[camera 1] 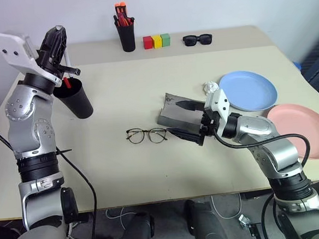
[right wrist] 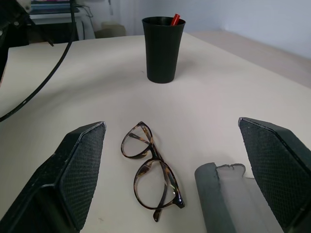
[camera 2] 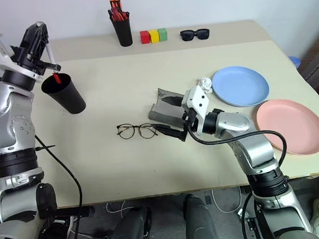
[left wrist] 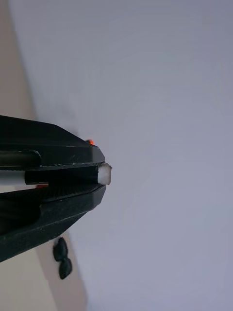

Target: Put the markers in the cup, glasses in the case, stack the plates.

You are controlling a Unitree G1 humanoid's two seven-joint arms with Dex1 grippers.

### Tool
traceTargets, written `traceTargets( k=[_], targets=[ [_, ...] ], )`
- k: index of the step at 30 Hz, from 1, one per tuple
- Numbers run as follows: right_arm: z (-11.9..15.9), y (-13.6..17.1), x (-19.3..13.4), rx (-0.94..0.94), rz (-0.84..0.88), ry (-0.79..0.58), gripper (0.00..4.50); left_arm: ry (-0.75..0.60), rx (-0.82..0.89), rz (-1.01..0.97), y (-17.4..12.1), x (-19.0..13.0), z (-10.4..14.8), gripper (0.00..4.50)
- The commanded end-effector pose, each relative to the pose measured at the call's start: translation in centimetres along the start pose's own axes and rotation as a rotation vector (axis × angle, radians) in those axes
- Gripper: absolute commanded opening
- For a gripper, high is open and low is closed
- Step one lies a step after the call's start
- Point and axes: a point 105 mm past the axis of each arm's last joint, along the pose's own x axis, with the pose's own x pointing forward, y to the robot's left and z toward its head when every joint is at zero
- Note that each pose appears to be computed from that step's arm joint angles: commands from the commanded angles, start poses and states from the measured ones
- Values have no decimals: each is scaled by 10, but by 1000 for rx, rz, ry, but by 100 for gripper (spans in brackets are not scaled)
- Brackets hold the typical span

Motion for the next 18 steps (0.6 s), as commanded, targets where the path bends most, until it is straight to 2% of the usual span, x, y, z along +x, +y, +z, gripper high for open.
traceTargets(
  k=[1, 7, 10, 14, 18],
  targets=[
    [15, 0, -1, -33, 1, -42, 450, -106, 112, 8, 22, 0, 19, 6],
    [25, 1, -4, 30, 14, -94, 450, -133, 143, 50, 43, -4, 3, 6],
    [32, 0, -7, 26, 5, -109, 450, -146, 145, 57, 46, -7, -1, 6],
    [50, 1, -10, 80, 14, -201, 450, -143, 112, 73, 50, -15, -14, 6],
    [50, 2, -11, 83, 15, -195, 450, -126, 81, 85, 49, -23, -28, 6]
  ],
)
